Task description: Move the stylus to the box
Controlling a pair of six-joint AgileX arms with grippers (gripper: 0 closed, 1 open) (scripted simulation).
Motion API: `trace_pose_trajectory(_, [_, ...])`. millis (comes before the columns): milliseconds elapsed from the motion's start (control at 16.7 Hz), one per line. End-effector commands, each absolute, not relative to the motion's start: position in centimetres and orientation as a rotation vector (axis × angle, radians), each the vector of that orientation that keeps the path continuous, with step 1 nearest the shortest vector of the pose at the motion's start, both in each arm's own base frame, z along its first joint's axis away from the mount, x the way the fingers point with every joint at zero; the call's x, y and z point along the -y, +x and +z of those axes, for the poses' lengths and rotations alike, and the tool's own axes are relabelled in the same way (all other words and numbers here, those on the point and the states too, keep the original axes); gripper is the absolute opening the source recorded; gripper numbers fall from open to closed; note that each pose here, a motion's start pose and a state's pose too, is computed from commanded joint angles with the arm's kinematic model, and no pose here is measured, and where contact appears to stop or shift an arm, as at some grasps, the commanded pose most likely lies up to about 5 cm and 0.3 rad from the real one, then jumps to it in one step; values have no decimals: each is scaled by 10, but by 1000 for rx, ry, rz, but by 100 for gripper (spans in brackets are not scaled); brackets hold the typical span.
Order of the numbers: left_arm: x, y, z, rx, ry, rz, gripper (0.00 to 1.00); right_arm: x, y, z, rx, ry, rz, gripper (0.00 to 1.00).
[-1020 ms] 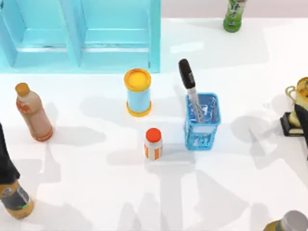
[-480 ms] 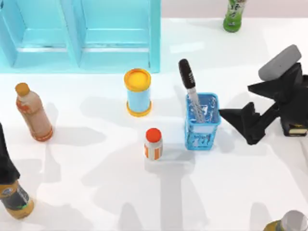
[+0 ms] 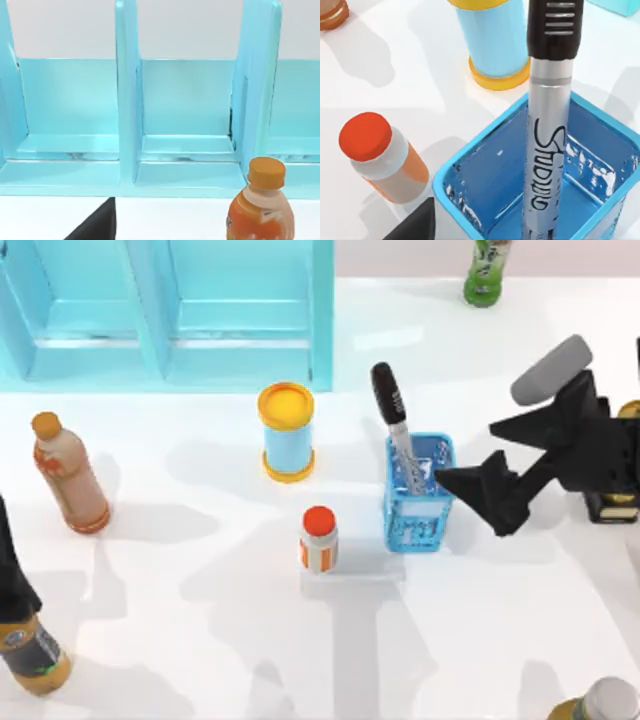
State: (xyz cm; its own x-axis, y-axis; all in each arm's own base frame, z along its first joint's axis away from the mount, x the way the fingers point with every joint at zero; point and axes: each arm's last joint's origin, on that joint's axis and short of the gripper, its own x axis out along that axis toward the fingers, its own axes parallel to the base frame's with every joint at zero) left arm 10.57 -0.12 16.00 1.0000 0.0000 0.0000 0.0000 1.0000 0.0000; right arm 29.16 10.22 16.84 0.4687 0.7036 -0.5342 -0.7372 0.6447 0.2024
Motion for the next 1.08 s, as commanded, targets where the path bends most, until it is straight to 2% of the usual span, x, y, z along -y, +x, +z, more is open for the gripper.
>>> trace_pose_trajectory(240, [1,106,160,0,0,0,100,-106,297,164,-626,-59,879,100])
trace_pose_trajectory(660, [1,106,160,0,0,0,100,-139,335,123,-623,-59,878,100])
trace_pose_trajectory(1080, [1,106,160,0,0,0,100,-173,338,115,-626,-59,884,100])
